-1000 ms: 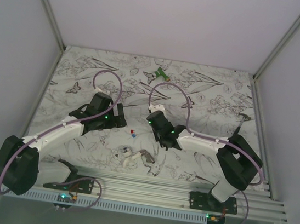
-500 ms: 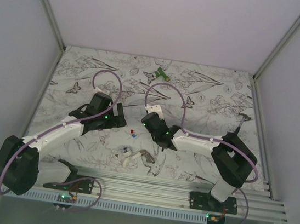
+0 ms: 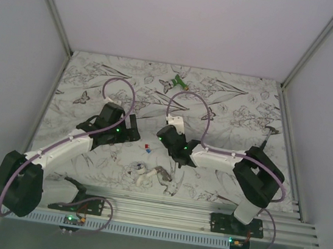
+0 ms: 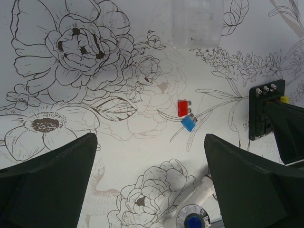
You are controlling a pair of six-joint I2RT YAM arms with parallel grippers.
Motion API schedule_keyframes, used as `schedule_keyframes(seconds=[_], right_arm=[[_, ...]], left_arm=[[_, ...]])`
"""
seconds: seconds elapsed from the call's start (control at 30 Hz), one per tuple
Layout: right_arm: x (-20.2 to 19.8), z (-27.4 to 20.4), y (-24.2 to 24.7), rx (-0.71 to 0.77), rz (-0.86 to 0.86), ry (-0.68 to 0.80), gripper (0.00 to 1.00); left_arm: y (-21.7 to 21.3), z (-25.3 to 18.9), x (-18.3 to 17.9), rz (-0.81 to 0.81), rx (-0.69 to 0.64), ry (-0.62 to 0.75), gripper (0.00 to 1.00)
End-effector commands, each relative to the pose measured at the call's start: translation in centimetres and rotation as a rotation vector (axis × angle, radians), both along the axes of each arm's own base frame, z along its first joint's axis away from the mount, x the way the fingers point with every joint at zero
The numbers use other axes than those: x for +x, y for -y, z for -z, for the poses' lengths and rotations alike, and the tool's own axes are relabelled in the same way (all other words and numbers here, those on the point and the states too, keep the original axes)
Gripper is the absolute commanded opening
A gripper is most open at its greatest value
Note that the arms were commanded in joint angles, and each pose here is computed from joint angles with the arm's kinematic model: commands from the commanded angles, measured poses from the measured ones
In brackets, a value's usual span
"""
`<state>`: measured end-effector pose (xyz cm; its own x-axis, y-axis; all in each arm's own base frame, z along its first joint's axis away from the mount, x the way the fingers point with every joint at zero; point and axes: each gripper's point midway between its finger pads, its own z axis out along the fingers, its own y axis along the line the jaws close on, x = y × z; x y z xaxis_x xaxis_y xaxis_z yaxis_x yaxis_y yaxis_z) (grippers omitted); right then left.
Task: Snap on the fuse box
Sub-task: Install the fuse at the fuse box base.
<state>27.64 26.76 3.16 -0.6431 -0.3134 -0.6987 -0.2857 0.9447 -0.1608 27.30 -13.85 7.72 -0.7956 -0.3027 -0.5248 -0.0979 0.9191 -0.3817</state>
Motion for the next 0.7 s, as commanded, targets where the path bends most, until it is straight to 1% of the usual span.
schedule_keyframes(seconds=[0.0,0.13,0.43,0.67], right_arm=[[-4.6,7.5,5.7,-0.175,0.066,-0.288,0.00],[-5.0,8.4,6.8,-0.212,0.109,-0.351,0.00],[-7.2,11.5,10.0,-0.283,0.230,-0.547,0.00],[-8.6,13.1,11.3,-0.383,0.226,-0.663,0.00]], left_arm=[[-0.3,-0.6,-0.2,-0.016,-0.009,-0.005,0.99],[-0.4,-0.8,-0.2,-0.019,-0.008,0.003,0.99],[-0.3,-0.9,-0.3,-0.018,-0.013,0.005,0.99],[-0.2,-0.9,-0.3,-0.016,-0.016,0.002,0.99]])
